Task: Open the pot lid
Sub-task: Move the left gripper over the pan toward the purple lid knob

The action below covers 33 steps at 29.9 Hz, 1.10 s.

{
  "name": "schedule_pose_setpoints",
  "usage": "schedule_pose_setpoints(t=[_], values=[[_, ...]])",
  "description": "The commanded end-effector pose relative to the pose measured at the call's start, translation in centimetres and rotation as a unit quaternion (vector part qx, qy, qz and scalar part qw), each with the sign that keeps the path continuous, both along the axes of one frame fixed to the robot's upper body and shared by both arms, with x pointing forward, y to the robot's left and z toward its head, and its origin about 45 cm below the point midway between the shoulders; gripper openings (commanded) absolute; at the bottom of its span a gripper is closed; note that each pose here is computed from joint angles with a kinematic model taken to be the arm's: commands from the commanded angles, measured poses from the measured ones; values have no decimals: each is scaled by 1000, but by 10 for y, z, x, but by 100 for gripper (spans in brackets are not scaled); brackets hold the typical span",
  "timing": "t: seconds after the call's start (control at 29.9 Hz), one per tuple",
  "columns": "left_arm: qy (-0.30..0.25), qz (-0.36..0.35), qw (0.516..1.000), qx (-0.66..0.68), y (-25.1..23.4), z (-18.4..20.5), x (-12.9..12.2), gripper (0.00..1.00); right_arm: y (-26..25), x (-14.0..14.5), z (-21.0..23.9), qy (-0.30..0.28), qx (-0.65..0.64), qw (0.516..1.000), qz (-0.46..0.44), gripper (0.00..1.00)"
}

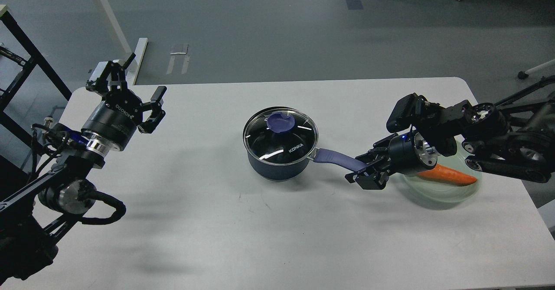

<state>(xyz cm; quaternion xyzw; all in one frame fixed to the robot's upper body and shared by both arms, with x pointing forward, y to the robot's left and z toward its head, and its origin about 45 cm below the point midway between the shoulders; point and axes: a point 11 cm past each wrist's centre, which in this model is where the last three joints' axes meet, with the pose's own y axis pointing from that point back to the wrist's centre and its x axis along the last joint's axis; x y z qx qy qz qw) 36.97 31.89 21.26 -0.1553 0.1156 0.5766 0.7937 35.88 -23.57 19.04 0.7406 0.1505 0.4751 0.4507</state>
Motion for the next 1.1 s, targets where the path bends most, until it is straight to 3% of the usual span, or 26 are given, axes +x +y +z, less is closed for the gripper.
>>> schedule_pose_setpoints(t=[0.0,0.43,0.6,0.74,0.87,1.07], values=[[-1,-1,1000,1,-1,0,0,99,1,0,0,-3,3,1000,1,45],[-10,-10,1000,15,-3,7,4,99,-1,0,0,-3,1,1000,0,35],[-63,-71,990,107,-28,30,18,99,0,1,1,-4,1,1000,1,31],[-145,-186,914,331,-61,36,17,99,0,1,1,-5,1,1000,2,31],[-217,-244,828,457,-87,43,16,99,1,2,1,-5,1,1000,2,31],[-317,-327,652,606,-128,51,13,99,4,3,0,-6,1,1000,5,32]])
